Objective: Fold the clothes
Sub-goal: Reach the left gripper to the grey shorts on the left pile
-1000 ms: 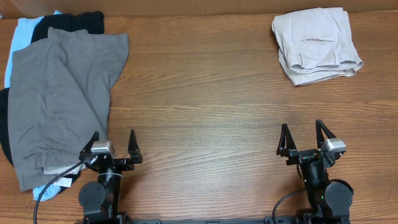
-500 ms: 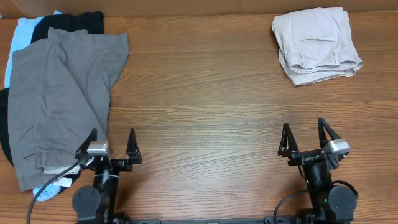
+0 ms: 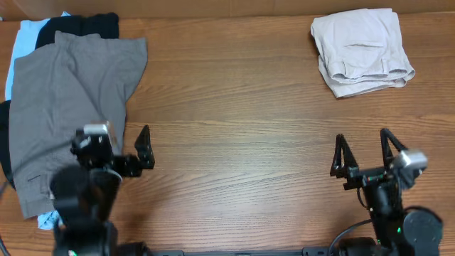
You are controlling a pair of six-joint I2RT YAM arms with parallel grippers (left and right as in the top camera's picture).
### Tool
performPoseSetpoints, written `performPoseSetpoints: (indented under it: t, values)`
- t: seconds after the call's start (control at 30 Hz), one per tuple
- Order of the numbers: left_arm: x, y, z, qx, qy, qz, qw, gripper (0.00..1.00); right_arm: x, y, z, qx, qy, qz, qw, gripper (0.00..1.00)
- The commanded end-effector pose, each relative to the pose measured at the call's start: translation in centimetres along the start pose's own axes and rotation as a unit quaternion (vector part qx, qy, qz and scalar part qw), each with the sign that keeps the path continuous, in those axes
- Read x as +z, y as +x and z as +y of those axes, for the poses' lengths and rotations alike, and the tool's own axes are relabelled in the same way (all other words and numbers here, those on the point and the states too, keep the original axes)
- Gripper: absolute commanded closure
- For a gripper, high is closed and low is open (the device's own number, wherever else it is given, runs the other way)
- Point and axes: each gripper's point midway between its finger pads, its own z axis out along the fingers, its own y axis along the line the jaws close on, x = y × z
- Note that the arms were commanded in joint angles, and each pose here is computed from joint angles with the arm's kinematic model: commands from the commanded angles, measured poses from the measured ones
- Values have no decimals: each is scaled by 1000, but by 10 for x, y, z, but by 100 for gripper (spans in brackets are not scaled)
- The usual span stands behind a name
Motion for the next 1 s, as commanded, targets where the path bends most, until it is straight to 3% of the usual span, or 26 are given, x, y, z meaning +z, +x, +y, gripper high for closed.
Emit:
performPoseSetpoints:
  t: [0.0,0.2,0.6,0.73,0.97]
  values:
    - [5,-29,-10,16,27,38,999,0,10,-12,2,3,5,39,999,0]
    - [28,-35,-8,-3,29,172,985,0,45,23,-8,27,36,213,976,0]
    - [79,-3,10,-20,21,265,964,0,97,108,26,107,-93,374,917,0]
    - [74,10,52,-34,-56,293,954,0,109,121,24,112,-97,383,912,0]
    - [48,32,178,-110,-237,312,913,0,119,122,23,110,-100,373,916,0]
